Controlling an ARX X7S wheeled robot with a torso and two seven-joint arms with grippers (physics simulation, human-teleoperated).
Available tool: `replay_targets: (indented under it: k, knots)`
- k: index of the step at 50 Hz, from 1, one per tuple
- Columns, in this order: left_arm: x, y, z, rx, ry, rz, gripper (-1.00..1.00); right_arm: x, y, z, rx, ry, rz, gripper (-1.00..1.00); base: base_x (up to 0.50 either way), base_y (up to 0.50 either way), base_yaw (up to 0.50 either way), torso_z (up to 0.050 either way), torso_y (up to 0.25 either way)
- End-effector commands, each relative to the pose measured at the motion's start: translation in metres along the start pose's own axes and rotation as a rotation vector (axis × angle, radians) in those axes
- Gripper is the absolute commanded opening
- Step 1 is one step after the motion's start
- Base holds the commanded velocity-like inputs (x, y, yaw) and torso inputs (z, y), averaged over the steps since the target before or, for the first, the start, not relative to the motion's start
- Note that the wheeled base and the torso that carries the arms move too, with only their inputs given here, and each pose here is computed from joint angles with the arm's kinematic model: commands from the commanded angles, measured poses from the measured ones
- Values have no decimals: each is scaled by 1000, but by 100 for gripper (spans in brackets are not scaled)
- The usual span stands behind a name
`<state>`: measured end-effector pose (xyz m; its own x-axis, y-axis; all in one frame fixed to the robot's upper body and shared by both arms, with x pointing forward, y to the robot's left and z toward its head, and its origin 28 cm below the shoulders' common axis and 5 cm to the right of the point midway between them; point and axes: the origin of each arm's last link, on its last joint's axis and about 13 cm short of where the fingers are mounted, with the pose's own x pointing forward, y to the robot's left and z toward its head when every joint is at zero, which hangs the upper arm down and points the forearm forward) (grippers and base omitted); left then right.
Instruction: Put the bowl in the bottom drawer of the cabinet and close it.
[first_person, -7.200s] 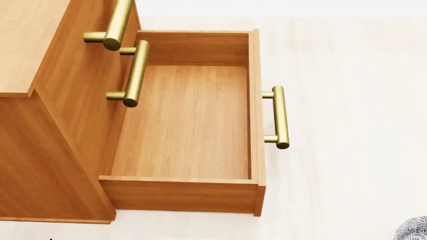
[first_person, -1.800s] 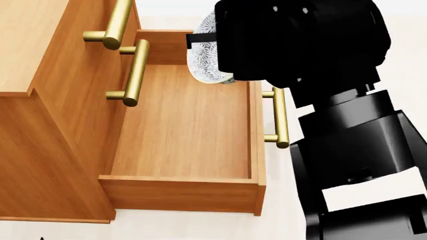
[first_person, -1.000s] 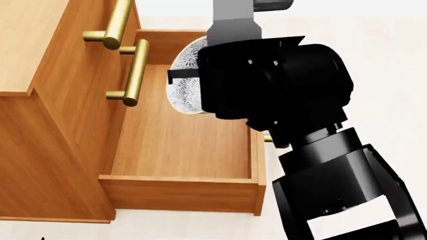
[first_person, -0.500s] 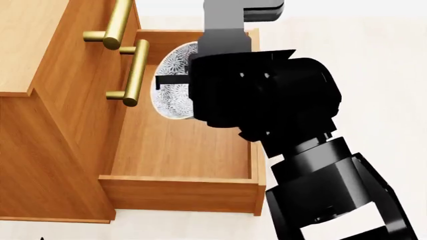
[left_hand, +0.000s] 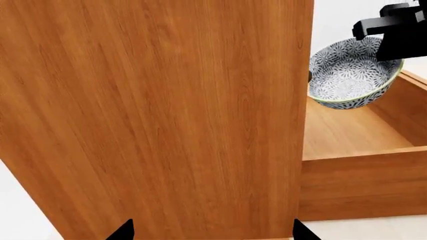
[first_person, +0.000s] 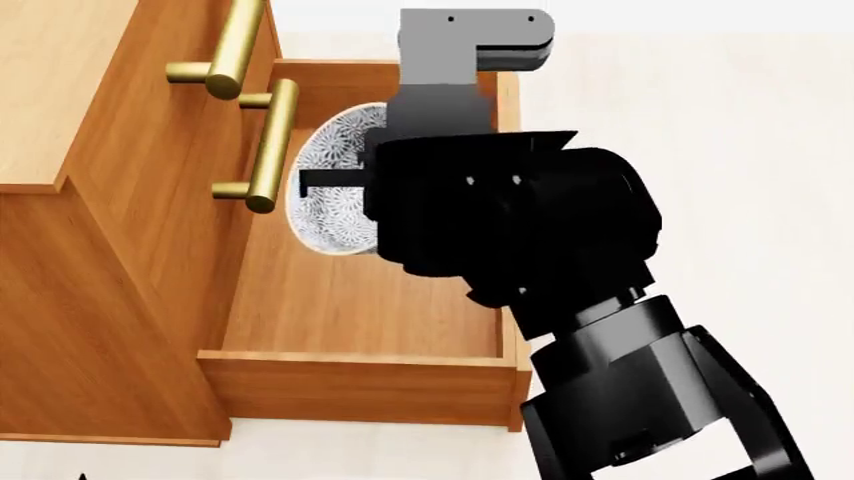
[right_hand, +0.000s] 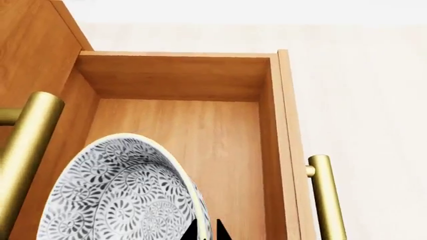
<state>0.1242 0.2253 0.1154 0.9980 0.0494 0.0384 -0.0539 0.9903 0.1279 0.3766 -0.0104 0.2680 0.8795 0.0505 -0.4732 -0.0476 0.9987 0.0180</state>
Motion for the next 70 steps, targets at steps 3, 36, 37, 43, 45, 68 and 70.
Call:
replay_targets:
  k: [3, 36, 37, 43, 45, 68, 70]
  knots:
    - [-3, -4, 10, -80, -30, -50, 100, 1, 9, -3, 43, 4, 116, -100, 0, 0, 0, 0, 0]
    - [-3, -4, 8, -80, -30, -48, 100, 17, 7, -24, 142, 20, 165, -100, 0, 0, 0, 0, 0]
    - [-3, -4, 8, -80, -31, -48, 100, 17, 7, -24, 150, 23, 174, -100, 0, 0, 0, 0, 0]
    - [-3, -3, 8, -80, -30, -48, 100, 18, 10, -27, 176, 18, 212, -100, 0, 0, 0, 0, 0]
    - [-3, -3, 9, -81, -30, -47, 100, 18, 10, -28, 177, 19, 214, -100, 0, 0, 0, 0, 0]
    - [-2, -4, 7, -81, -27, -48, 100, 21, 10, -31, 171, 13, 195, -100, 0, 0, 0, 0, 0]
    - [-2, -4, 7, -80, -27, -49, 100, 22, 9, -31, 171, 14, 191, -100, 0, 0, 0, 0, 0]
